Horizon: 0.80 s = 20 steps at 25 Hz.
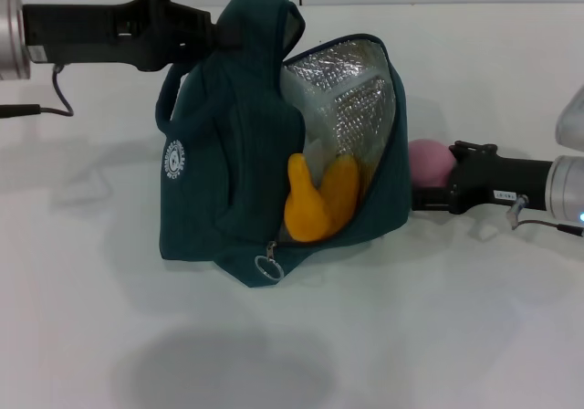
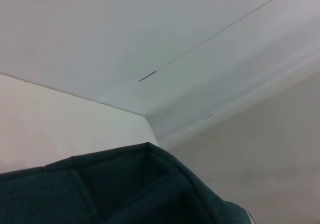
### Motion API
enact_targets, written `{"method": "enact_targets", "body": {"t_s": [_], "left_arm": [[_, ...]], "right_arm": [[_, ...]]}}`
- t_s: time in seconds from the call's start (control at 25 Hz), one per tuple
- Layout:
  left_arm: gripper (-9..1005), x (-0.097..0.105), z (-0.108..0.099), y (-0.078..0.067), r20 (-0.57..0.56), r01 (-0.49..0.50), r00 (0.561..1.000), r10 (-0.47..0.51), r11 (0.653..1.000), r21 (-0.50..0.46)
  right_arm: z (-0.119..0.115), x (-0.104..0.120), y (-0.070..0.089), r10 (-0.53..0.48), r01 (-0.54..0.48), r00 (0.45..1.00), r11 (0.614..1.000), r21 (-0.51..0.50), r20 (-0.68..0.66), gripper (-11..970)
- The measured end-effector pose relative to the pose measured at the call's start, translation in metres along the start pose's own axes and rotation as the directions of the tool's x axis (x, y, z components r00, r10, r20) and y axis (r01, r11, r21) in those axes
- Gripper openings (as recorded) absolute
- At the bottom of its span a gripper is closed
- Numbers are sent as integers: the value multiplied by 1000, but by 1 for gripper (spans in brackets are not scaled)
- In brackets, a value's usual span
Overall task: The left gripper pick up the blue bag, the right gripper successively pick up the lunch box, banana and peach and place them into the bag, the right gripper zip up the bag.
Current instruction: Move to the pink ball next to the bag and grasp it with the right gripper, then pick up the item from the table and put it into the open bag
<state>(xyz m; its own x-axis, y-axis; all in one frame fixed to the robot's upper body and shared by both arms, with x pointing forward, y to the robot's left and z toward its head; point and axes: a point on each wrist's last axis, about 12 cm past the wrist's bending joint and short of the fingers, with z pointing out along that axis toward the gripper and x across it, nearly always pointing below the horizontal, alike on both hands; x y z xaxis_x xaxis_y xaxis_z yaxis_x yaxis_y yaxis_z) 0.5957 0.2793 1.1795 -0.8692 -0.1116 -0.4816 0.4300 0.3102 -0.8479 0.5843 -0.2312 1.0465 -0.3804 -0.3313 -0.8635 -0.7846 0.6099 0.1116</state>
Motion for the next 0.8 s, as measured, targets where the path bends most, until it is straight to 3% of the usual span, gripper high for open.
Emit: {"method": "enact_targets", "body": {"t_s": [0.48,0.8], "left_arm": [[33,-1,0,0,-1,-2,1000,2,1000,0],[33,0,0,0,1,-2,1000,2,1000,-1]], "right_arm": [[-1,0,0,-10,10,1000,1000,-1,-4,704],[-14,2,-2,7,-7,999,1000,8,45,495]]}}
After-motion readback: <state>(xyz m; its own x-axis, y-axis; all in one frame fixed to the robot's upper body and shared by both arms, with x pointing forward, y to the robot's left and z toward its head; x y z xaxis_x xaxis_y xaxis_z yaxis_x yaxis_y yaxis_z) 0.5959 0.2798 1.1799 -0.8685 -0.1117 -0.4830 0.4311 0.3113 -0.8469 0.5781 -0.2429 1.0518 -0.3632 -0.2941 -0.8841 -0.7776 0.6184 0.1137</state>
